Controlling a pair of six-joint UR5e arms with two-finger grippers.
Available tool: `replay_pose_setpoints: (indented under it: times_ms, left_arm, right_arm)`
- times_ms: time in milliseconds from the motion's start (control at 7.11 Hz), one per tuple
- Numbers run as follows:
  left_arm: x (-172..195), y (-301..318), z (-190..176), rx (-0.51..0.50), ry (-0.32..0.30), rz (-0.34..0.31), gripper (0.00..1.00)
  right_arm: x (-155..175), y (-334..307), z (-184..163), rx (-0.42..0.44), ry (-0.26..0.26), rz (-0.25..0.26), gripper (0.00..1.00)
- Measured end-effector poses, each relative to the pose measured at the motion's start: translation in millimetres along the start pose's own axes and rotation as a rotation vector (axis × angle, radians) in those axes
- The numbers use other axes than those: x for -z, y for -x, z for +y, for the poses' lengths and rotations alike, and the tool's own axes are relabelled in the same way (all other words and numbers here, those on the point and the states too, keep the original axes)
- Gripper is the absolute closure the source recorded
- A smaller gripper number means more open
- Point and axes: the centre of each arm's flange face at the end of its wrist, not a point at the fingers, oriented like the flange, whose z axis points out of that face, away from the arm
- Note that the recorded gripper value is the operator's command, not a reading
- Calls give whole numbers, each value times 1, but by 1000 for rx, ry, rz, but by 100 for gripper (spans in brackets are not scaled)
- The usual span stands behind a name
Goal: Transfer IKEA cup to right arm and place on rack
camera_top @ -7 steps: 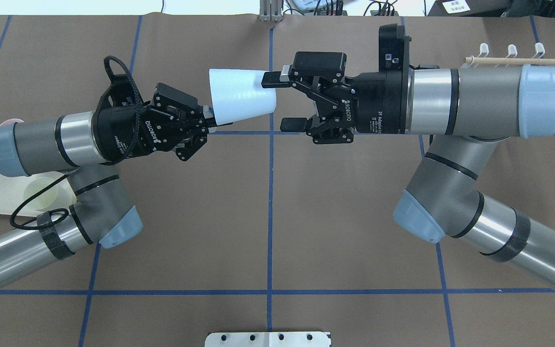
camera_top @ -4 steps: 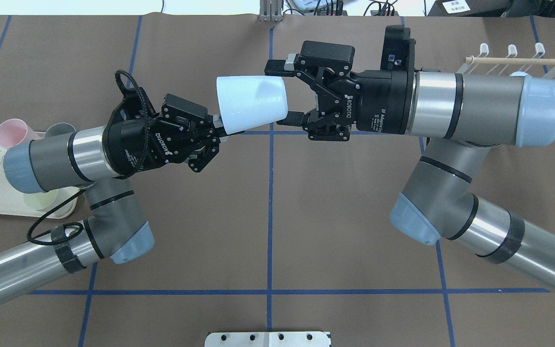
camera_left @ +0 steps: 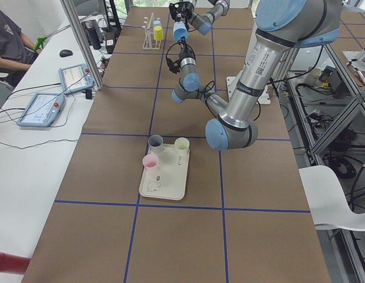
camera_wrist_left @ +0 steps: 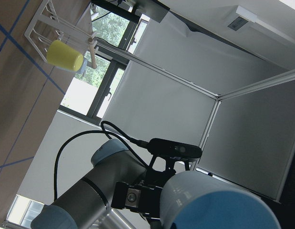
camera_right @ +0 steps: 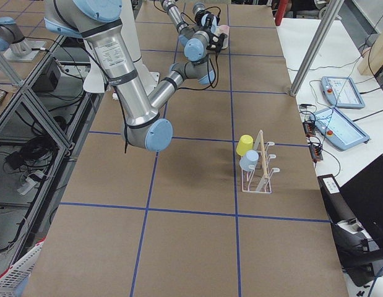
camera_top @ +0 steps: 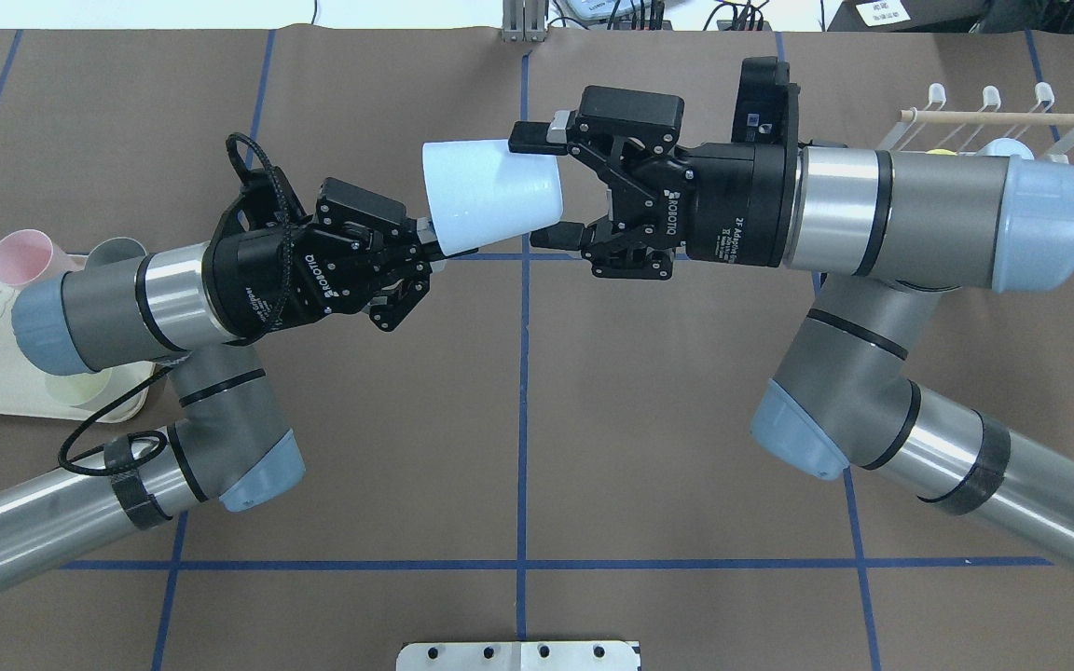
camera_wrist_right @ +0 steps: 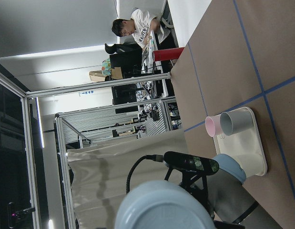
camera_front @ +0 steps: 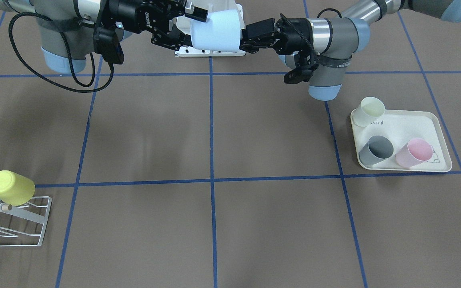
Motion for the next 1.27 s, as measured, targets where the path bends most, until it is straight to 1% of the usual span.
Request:
replay_pose_setpoints:
  times_ms: [141,281,703,844,985,1126,1266]
  left_arm:
    - [0,0,0,0,2,1,42]
    - [1,0,0,-1,3,3,0]
    - [6,-6,-4,-17,-8,5,0]
    - [15,-14,-12,-39,-29,3,0]
    - [35,-25,-28,-71,-70,-11,0]
    - [59,-41,-48,-105,-118,-53,0]
    - [82,-60,-71,-145,-161,-135,0]
  right_arm:
    - [2,-3,-1,3,5,-7,63]
    - [3,-7,-2,4,9,-9,66]
    - [6,-7,-6,12,6,-14,67]
    - [11,-7,-9,20,-2,-14,68]
    - [23,-11,-17,46,-25,-3,67]
    - [43,-21,-31,101,-62,28,67]
    - [73,-37,-48,174,-112,80,67]
